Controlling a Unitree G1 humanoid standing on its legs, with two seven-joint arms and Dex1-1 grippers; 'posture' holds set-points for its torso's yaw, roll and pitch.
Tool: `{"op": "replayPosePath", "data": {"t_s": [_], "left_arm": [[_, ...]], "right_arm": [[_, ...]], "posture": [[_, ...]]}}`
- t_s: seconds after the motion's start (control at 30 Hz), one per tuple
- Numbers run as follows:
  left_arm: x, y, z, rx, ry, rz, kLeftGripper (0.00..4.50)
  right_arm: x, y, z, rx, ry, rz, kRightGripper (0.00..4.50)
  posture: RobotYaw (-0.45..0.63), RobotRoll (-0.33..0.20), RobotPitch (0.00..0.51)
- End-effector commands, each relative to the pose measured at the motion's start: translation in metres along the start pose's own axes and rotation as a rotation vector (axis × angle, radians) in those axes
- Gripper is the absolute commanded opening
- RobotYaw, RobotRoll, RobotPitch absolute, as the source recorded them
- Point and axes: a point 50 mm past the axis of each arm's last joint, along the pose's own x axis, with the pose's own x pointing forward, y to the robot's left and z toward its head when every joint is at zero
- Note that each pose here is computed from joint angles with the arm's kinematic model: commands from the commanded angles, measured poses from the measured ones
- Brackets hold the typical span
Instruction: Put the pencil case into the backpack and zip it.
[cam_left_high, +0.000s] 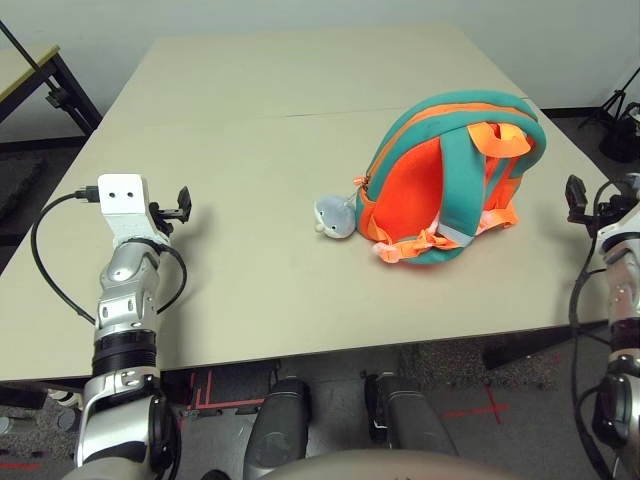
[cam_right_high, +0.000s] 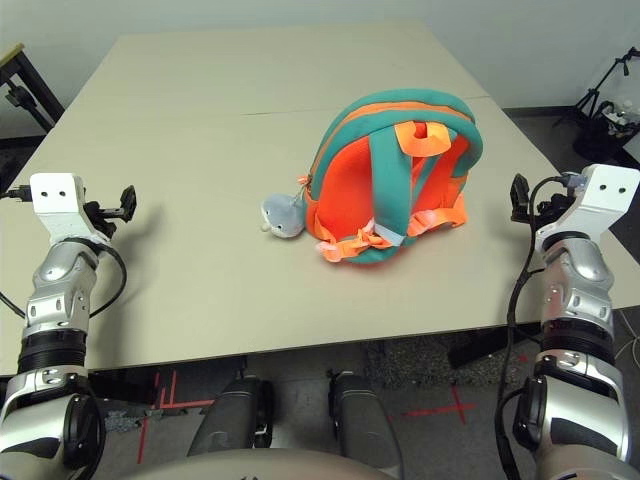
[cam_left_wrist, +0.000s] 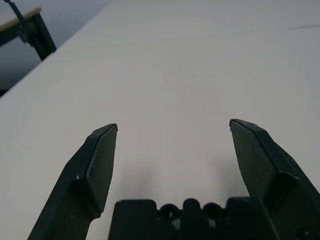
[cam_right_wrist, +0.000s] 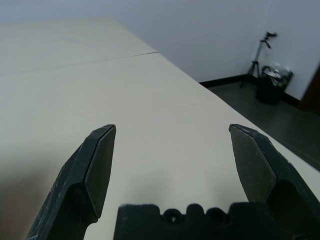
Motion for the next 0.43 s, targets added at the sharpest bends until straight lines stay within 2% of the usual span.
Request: {"op": "replayPosePath", "data": {"t_s": [0.03,0.2,0.43], "left_arm": [[-0.002,0.007,-0.009,-0.017,0.02,0.047,4.5],[-0.002,0.012,-0.014,-0.05,0.026,0.082,4.5],[-0.001,0.014,-0.012,-0.063,0.016,0.087,4.5]], "right_arm": [[0.0,0.002,-0.005,0.029,-0.015,-0.038,4.47],[0.003,0.018,-0.01,0.044,-0.013,-0.017,4.47],[0.005,0.027,-0.013,0.082,-0.004,-0.017,4.47]], "posture": [[0.14,0.0,0.092],[0.12,0.0,0.079],[0.14,0.0,0.082]]}}
